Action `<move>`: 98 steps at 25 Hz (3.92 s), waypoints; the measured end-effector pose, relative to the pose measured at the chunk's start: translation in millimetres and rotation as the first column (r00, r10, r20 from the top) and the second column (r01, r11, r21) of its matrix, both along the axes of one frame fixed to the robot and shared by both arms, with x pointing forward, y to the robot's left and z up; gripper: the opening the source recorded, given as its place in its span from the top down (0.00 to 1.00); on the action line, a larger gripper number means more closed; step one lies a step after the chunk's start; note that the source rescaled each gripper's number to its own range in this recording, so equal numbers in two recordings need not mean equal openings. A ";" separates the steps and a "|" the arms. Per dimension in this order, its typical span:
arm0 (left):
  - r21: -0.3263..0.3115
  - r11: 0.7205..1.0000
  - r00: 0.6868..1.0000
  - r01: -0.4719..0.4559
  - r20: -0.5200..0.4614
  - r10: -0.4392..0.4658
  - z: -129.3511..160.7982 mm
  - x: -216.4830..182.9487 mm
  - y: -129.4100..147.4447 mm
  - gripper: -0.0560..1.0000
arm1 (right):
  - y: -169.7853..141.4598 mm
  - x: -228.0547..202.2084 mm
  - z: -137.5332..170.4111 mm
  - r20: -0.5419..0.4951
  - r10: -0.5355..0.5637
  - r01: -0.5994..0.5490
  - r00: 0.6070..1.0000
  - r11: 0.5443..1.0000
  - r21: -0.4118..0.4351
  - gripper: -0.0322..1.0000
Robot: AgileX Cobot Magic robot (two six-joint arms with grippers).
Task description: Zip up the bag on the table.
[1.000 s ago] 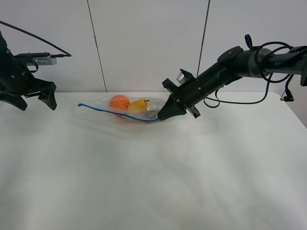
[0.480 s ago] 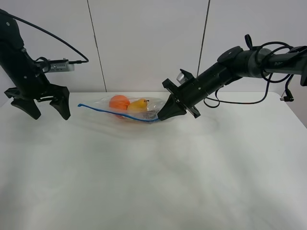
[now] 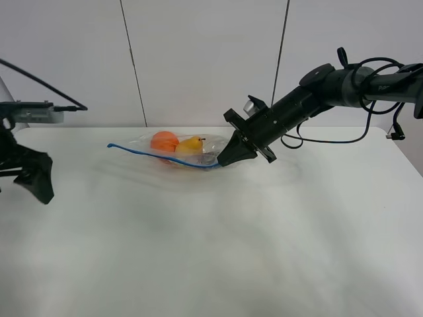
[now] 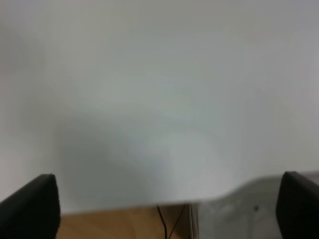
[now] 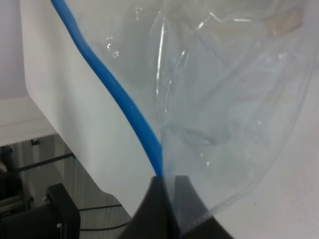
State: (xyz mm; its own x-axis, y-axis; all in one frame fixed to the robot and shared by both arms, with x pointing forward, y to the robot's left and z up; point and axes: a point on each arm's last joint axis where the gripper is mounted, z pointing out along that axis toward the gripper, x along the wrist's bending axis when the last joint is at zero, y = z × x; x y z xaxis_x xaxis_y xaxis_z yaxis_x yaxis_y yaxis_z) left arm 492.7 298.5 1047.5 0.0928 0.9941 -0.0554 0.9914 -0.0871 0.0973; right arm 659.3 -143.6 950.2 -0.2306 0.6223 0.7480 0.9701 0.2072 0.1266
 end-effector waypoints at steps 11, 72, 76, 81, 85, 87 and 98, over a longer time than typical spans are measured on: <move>-0.057 0.998 0.981 -0.012 0.192 0.022 5.7 -126.8 -6.3 0.00 | 0.0 0.0 0.0 0.000 0.000 0.000 1.000 1.000 0.000 0.97; -0.054 0.998 0.564 0.034 0.825 0.026 15.3 -273.4 -9.0 0.00 | -165.2 -113.0 98.3 0.180 -0.172 0.249 0.968 0.676 -0.693 0.10; -0.054 0.998 0.564 0.034 0.825 0.026 15.3 -273.4 -9.0 0.00 | -162.4 -172.3 94.2 0.149 -0.171 0.226 0.974 0.676 -0.702 0.10; -0.054 0.998 0.564 0.034 0.825 0.026 15.3 -273.4 -9.0 0.00 | -158.7 -248.4 85.0 0.190 -0.171 0.255 0.967 0.672 -0.695 0.10; -0.054 0.998 0.564 0.034 0.825 0.026 15.3 -273.4 -9.0 0.00 | -156.2 -298.2 78.0 0.334 -0.194 0.375 0.922 0.662 -0.650 0.10; -0.054 0.998 0.564 0.034 0.825 0.026 15.3 -273.4 -9.0 0.00 | -155.1 -320.2 74.7 0.431 -0.214 0.456 0.877 0.653 -0.604 0.10; -0.054 0.998 0.565 0.034 0.825 0.026 15.2 -273.4 -9.0 0.00 | -150.8 -400.2 102.3 0.852 -0.208 0.727 0.481 0.637 -0.254 0.10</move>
